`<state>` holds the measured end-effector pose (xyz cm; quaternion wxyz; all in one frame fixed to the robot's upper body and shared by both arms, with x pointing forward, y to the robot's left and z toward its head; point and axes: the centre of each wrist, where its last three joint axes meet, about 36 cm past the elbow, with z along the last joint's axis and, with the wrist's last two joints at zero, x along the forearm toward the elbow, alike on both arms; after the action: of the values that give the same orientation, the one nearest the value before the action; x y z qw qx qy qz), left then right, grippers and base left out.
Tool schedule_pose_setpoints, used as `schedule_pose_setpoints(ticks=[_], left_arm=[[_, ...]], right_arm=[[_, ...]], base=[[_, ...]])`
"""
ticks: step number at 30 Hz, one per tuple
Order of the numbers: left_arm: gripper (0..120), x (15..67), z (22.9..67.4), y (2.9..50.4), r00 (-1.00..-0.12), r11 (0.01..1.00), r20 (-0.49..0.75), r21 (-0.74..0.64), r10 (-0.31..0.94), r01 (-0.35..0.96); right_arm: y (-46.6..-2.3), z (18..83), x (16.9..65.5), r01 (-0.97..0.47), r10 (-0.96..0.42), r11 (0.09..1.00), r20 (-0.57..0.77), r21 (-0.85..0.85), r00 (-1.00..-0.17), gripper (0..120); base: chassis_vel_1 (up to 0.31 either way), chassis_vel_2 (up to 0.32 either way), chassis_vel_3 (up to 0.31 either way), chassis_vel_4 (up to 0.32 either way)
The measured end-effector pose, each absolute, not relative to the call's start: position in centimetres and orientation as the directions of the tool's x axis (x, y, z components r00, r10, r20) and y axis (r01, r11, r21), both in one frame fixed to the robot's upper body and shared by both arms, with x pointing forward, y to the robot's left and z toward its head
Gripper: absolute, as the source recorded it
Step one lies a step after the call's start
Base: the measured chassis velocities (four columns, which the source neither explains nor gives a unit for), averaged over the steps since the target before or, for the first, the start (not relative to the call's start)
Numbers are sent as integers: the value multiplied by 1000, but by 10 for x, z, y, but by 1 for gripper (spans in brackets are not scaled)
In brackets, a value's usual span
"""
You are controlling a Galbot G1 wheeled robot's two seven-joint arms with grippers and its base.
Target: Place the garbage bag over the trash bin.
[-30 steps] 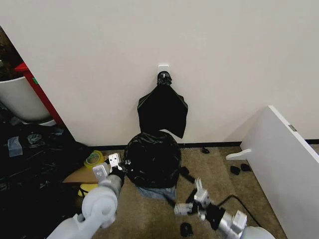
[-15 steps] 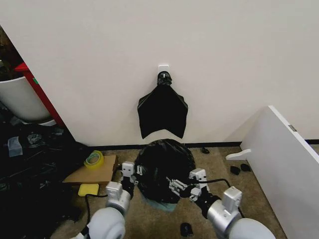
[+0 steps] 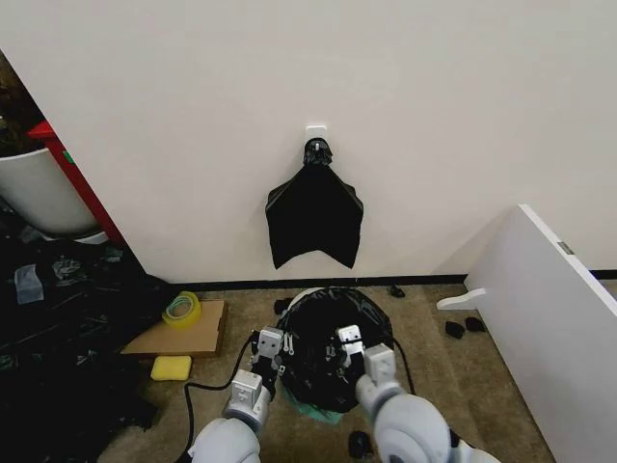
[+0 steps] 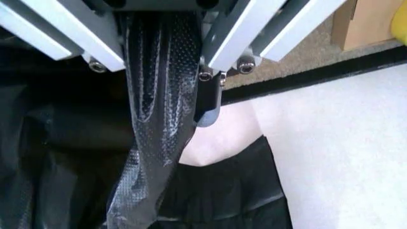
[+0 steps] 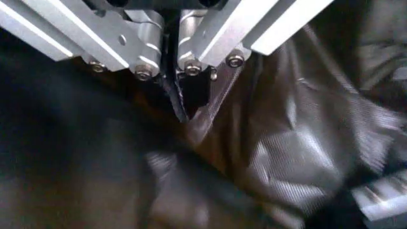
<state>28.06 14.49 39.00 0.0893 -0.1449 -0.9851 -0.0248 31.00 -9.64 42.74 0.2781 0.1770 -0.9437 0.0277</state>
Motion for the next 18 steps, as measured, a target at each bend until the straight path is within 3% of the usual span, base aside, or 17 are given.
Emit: schedule_pose_setpoints(ticks=[18], left_arm=[[1,262,400,147,-934,950,182,10,307,313]], right_arm=[[-63,373,347,-355,-252,932,569,-75,-783,0]], base=[[0,0,0,0]])
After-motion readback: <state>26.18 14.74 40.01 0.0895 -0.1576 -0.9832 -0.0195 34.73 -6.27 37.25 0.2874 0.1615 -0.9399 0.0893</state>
